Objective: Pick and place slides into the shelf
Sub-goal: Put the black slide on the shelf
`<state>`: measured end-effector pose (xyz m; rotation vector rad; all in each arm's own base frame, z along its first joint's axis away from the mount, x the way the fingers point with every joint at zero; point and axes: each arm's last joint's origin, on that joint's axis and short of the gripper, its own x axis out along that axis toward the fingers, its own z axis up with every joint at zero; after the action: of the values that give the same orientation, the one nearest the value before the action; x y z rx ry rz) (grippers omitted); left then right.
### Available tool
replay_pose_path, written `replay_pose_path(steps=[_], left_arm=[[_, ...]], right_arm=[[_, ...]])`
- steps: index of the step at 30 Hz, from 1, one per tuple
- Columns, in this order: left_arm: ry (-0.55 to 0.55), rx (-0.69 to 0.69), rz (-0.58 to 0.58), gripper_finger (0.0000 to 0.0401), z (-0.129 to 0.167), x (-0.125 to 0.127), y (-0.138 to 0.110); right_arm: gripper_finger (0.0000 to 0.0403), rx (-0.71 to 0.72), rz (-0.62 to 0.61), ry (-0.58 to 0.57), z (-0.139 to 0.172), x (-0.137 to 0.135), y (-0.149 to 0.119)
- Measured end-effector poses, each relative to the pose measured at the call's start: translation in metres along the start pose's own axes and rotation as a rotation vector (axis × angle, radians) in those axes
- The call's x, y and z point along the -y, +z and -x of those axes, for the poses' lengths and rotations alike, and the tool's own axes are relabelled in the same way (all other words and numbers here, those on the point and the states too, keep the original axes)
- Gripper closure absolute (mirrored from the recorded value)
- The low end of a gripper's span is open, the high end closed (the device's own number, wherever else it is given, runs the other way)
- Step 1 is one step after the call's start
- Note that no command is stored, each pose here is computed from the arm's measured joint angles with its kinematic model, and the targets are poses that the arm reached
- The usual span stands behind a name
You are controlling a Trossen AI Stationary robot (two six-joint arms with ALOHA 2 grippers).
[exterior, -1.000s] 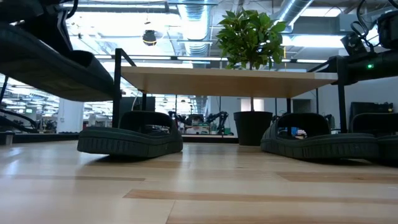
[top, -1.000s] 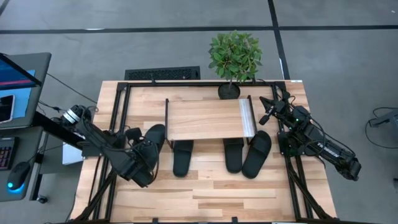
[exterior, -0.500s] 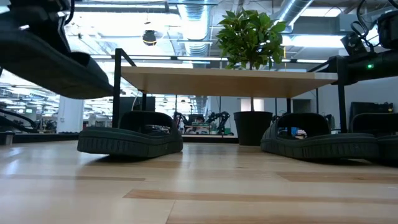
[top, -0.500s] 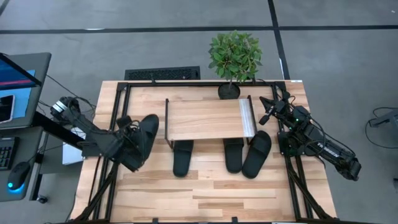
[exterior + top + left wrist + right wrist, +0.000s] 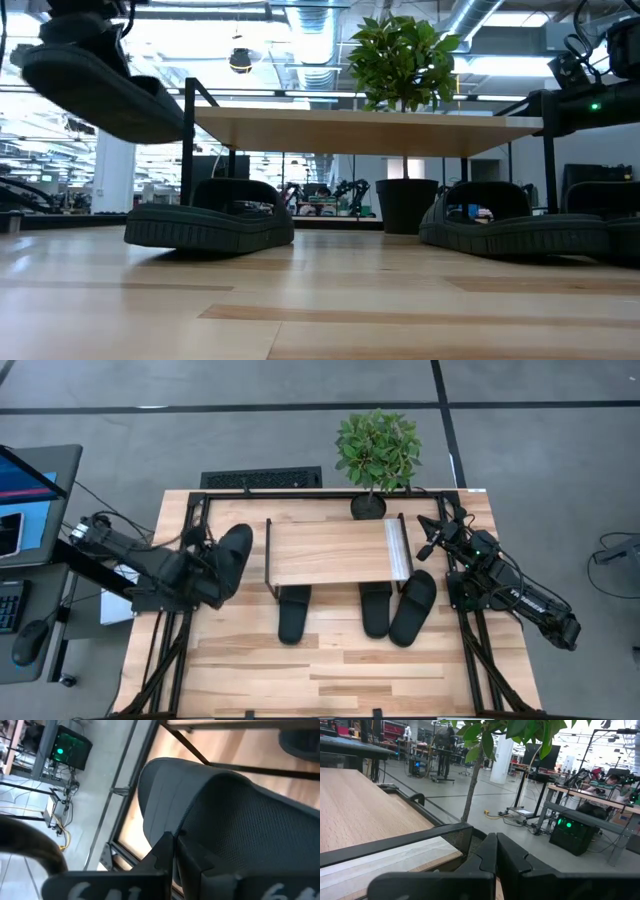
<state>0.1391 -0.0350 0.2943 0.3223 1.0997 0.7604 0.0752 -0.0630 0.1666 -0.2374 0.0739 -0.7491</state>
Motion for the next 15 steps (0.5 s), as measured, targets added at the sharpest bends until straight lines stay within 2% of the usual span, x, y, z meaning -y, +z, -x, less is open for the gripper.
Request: replay_pose_path(steps=[9, 15], left_arm=[[0.095, 0.04, 0.015, 0.0401, 0.006, -0.036, 0.02], [0.142, 0.112, 0.045, 0.0401, 0.026, -0.066, 0.037]], right_arm=[[0.0403, 0.0, 0.0, 0.0, 0.0, 0.0, 0.0], [0.0403, 0.0, 0.0, 0.0, 0.0, 0.0, 0.0]])
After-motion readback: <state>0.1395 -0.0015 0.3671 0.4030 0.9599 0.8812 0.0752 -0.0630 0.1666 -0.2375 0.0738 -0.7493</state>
